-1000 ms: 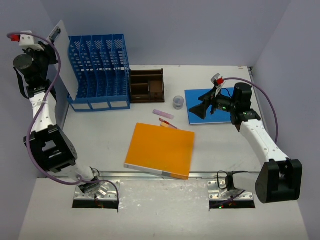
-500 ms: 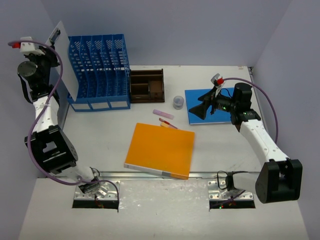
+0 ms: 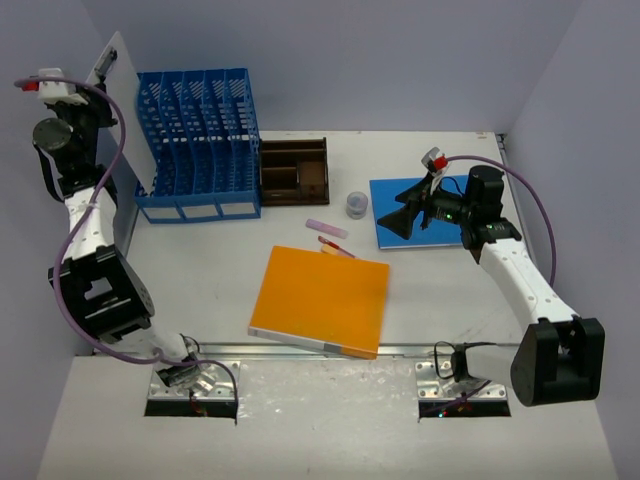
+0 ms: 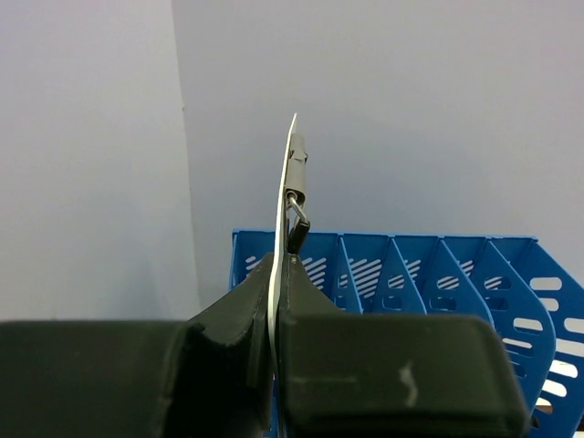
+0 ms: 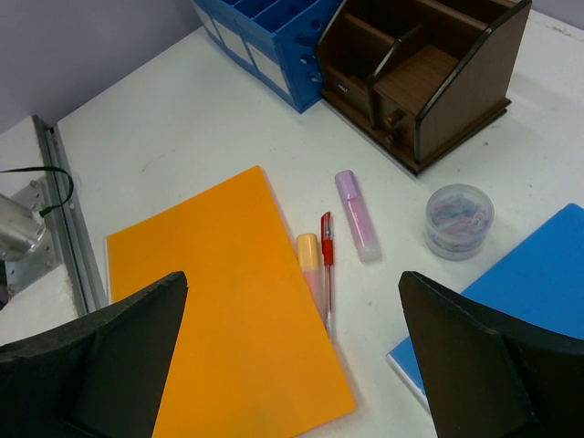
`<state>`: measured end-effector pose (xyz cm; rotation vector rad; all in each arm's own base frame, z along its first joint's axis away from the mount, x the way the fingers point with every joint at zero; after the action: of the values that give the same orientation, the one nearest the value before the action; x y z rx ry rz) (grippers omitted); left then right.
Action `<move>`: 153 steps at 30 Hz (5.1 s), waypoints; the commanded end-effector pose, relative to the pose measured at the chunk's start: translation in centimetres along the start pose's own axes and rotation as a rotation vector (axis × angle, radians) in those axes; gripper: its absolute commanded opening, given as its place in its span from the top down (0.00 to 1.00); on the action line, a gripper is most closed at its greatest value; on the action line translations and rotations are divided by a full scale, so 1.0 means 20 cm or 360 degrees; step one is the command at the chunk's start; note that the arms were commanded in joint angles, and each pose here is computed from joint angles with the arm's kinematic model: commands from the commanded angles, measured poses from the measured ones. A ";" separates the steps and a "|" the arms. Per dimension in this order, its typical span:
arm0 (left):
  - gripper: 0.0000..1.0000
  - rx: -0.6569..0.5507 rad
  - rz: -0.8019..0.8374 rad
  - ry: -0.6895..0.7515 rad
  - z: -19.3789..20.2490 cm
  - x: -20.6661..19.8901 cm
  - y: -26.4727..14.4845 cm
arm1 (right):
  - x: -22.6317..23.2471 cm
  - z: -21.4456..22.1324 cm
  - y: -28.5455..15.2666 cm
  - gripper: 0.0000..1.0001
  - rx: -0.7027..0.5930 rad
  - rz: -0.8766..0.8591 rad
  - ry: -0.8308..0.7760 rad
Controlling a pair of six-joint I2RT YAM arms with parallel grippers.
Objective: Organize the desk
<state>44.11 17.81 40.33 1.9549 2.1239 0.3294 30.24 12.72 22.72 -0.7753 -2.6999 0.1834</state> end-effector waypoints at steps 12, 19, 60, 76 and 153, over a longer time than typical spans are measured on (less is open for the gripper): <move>1.00 -0.0160 0.0060 0.0190 0.00 0.00 0.06 | 0.02 -0.04 0.01 0.01 -0.0035 -0.0079 -0.0018; 1.00 -0.0143 0.0055 0.0207 0.05 0.02 0.06 | 0.03 -0.05 0.02 0.01 -0.0036 -0.0106 0.0002; 0.25 0.0718 0.1446 0.0926 0.35 -0.86 -1.16 | 0.07 0.49 -0.26 0.01 0.0717 0.0189 -0.0130; 0.27 0.1175 0.1909 0.0524 0.76 -1.03 -1.78 | 0.24 0.75 -0.28 0.20 0.1262 0.0192 0.0525; 0.22 0.1150 0.1537 0.0573 0.98 -1.32 -1.36 | 0.29 0.60 0.02 0.99 0.0486 -0.0187 0.1475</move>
<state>26.55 -9.35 9.50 3.6251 1.3949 -0.0987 22.68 15.49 10.90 -0.5143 -1.8062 0.2034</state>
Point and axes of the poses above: each gripper's point midway between its finger pads, its own y axis out along the fingers, its own x axis along the line the jaws close on, z = x × y, the point moved 4 cm from there along -y, back along the fingers, and after that the axes turned 2 degrees about y, right-handed, at the moved point
